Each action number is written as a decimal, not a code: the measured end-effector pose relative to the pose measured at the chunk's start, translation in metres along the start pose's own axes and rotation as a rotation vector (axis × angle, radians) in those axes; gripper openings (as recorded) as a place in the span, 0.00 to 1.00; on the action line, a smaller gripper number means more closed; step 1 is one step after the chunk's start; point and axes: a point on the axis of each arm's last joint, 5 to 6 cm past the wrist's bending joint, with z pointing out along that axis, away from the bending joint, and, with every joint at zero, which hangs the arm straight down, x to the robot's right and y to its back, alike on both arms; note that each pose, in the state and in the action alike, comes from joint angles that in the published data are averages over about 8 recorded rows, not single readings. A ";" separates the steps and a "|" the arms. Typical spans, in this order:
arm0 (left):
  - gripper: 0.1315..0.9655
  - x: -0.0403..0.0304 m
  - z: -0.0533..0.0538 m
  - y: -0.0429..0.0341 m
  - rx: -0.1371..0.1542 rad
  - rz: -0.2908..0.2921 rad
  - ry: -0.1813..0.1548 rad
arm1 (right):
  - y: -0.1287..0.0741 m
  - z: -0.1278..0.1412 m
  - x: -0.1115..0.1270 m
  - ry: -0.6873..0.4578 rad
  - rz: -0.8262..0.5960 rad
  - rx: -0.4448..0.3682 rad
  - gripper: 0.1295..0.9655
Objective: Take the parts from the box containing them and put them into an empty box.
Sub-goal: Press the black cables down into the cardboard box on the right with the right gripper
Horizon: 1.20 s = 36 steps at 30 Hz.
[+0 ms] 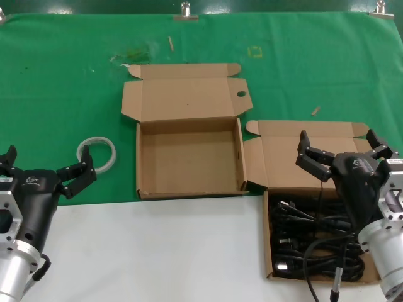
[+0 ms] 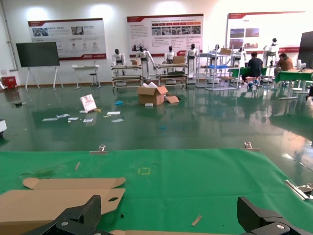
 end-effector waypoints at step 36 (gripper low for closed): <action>1.00 0.0000 0.000 0.0000 0.000 0.000 0.000 | 0.009 -0.014 -0.026 0.002 0.020 -0.039 1.00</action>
